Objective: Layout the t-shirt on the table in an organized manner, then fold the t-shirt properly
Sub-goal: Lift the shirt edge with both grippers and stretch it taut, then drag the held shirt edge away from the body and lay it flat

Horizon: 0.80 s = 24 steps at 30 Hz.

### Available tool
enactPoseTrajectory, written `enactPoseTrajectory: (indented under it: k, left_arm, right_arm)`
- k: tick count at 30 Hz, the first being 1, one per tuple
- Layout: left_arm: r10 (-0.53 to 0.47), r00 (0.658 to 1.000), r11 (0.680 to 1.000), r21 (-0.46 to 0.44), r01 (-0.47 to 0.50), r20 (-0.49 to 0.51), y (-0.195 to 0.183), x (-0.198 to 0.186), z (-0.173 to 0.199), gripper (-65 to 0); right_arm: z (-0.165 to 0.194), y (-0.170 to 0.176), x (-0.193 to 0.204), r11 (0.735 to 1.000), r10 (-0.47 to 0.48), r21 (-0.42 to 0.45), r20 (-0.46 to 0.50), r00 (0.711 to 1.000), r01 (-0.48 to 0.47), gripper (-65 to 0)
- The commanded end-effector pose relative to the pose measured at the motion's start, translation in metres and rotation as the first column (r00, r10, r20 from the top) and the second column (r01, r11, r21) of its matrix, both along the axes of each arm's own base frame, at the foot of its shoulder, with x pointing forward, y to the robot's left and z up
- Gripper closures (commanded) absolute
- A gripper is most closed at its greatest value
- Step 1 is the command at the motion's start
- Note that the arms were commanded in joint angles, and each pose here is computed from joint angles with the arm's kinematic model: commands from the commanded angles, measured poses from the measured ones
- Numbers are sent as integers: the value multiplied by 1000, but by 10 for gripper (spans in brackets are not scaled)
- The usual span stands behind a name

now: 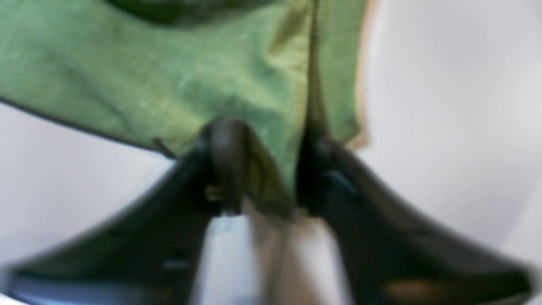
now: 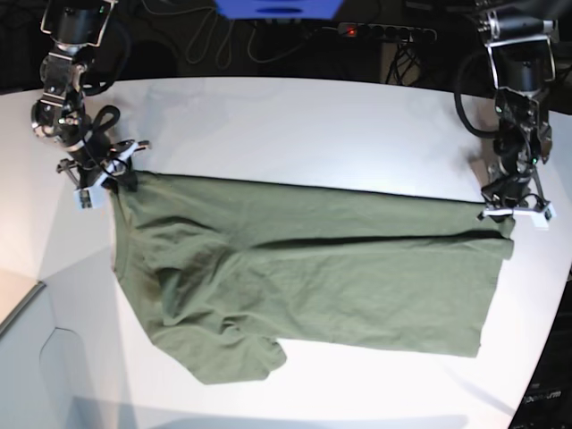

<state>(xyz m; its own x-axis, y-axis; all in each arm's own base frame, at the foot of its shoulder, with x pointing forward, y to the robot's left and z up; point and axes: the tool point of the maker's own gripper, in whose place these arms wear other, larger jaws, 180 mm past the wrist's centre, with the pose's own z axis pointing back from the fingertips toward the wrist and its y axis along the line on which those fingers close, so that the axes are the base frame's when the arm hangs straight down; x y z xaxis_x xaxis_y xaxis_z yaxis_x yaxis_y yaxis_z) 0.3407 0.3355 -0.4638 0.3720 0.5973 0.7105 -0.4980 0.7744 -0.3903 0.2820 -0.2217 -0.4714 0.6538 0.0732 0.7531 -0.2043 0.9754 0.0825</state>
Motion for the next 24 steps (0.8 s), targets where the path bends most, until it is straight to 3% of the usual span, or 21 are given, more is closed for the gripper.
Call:
enactPoseTrajectory:
  k: [1,4,11,16,19,24]
  left_arm:
    - [-1,998,1000,30,-1,69,10,18,25,0]
    - [-22,998,1000,15,21,52,6,21,27,0]
    - [-51,992,998,-25,54,117,14,65,84,0]
    - [-80,983,996,-24,86,166,15,71,123,0]
    - [-92,986,995,-32,97,139,15,57,122,0]
    - [-19,997,996,-83,25,69,21,1,83,0]
  right_arm:
    - [7,-3,6,1000,18,-18,9,1000,-18,0]
    - [30,-8,23,998,31,-51,77,997,-27,0]
    - [112,-17,77,987,71,-160,263,962,-29,0]
    - [149,-28,88,976,58,-219,312,948,12,0]
    - [148,-28,83,973,60,-231,298,953,11,0]
    - [103,-28,36,974,59,-226,175,983,-18,0]
